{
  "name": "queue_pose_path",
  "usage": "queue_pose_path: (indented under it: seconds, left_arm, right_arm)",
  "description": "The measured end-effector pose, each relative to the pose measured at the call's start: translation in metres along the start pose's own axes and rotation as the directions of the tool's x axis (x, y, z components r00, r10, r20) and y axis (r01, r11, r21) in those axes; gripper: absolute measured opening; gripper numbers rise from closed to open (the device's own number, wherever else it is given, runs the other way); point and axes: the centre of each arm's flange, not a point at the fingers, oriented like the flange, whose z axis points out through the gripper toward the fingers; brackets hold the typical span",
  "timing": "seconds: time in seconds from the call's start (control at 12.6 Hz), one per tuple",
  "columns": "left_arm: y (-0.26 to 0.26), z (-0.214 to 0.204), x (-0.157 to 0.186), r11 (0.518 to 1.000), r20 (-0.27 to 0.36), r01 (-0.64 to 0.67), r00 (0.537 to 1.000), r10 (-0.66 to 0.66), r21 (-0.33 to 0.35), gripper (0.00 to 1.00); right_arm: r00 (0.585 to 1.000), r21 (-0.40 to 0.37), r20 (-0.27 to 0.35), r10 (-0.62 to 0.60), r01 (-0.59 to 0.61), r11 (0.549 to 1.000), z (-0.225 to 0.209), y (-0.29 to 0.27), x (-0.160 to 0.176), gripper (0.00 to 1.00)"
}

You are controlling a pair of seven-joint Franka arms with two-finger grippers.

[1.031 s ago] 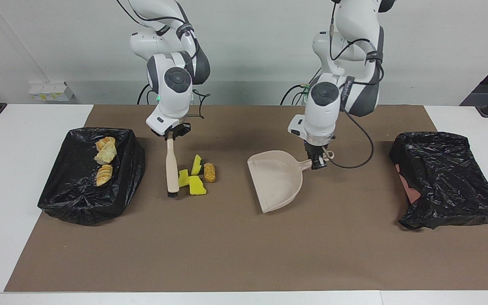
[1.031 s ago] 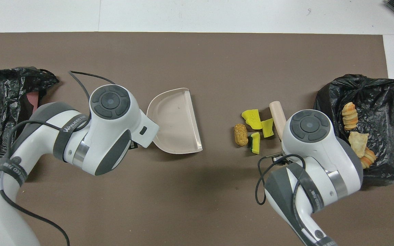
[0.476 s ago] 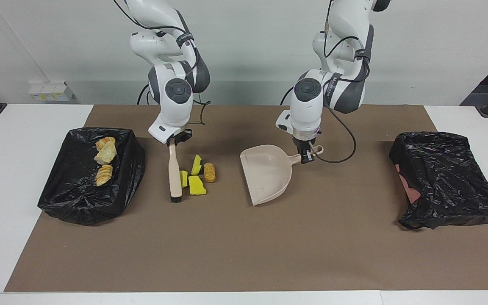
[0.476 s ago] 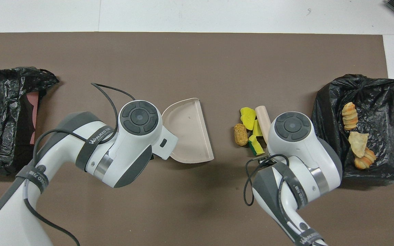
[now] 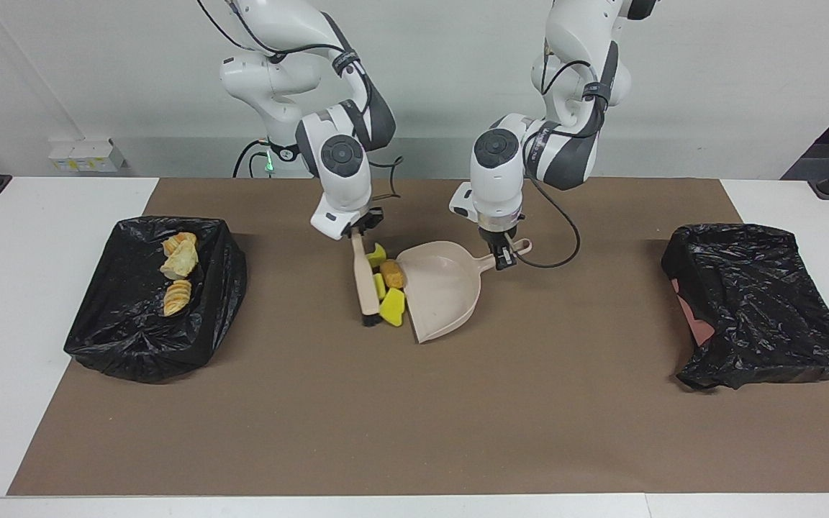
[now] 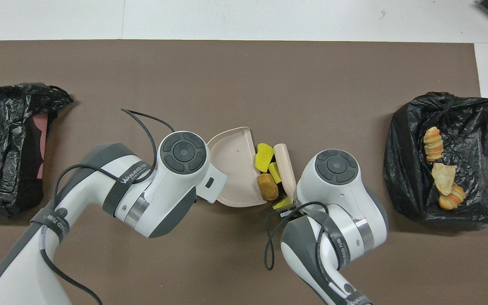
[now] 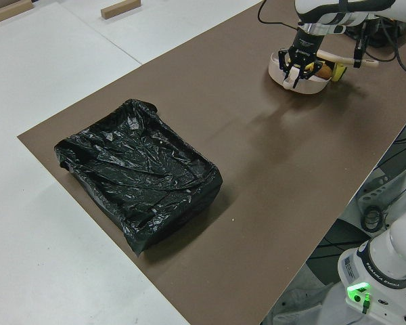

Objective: Sweep and dump trash in bin
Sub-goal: 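Sweep the yellow sponges and pastry into the dustpan with the right gripper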

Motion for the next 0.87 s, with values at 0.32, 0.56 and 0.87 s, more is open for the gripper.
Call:
queue_pose_path:
  seconds: [0.32,0.56,0.87]
  left_arm:
    - [-0.002,0.005,0.002,1.0,-0.002,0.003,1.0,-0.003,-0.001,0.31]
    - [-0.013,0.009,0.002,0.999,-0.043,-0.015,0.999,0.017,0.03,0.31]
    - [-0.053,0.023,-0.024,0.997,-0.147,-0.069,0.987,0.071,0.023,0.31]
  right_arm:
    - [1.0,0.192,-0.012,-0.003,0.005,0.981,-0.02,-0.021,0.017,0.27]
    - [1.0,0.219,0.01,-0.024,0.022,0.976,-0.057,-0.027,0.017,0.27]
    - [0.992,-0.022,0.079,0.096,-0.094,0.995,-0.097,0.003,-0.03,0.27]
